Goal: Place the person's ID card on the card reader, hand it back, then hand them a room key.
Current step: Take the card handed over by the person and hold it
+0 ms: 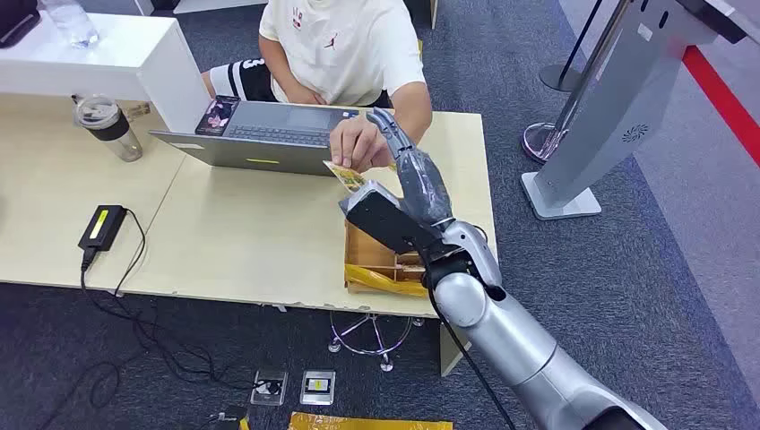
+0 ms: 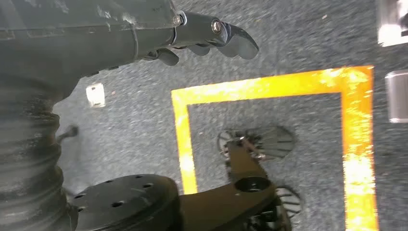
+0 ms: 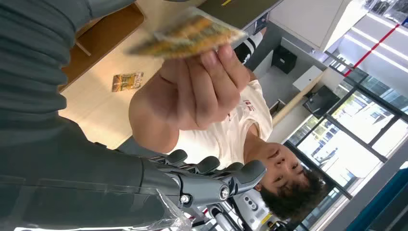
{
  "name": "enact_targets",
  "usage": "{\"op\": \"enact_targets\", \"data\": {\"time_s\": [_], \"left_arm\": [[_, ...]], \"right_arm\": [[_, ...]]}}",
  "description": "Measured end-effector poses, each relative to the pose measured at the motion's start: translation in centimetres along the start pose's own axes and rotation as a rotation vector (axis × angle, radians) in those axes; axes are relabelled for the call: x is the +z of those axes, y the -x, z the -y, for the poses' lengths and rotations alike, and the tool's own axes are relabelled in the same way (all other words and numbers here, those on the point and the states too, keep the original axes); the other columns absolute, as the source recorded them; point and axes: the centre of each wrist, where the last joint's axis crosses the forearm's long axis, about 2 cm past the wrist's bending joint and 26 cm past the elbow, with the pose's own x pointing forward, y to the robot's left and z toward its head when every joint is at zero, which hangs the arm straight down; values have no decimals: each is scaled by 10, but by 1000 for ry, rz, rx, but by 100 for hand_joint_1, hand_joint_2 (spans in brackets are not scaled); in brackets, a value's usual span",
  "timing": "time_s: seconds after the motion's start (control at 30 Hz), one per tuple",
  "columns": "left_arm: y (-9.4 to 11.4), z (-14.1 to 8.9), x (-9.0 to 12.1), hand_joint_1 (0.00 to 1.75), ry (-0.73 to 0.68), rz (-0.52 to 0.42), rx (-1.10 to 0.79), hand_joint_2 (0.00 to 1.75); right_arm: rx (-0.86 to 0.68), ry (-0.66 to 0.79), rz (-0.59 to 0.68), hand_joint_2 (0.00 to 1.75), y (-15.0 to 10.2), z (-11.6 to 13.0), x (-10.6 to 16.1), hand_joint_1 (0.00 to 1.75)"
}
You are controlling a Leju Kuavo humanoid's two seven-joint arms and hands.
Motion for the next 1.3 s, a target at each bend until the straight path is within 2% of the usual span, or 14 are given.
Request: {"op": "enact_targets", "data": {"time_s": [0.13,0.2,0.23,0.33,0.37,0.47,0.77,1.1,1.3], "left_arm": [[-8,-4,0,0,-26,-72,6,175],[-24,-3,1,0,-34,-105,5,175],[-36,-1,3,0,-28,-113,2,175],[-72,6,9,0,4,-97,-23,175],[-80,8,11,0,13,-86,-32,175],[-96,15,16,0,38,-54,-58,175],[-125,28,25,0,76,32,-132,175],[-133,36,30,0,57,77,-172,175],[-133,36,30,0,54,81,-182,175]], "right_arm": [[-13,0,43,175,-5,-6,-4,0],[-27,-3,64,175,-5,-10,-6,0],[-34,-5,68,175,-5,-12,-6,11],[-53,-14,73,175,-8,-18,-9,141],[-57,-17,74,175,-9,-20,-10,174],[-65,-26,70,175,-10,-23,-10,175],[-69,-54,73,175,-13,-29,-12,170],[-60,-67,49,175,-9,-30,-13,164],[-59,-71,40,175,-4,-29,-12,172]]}}
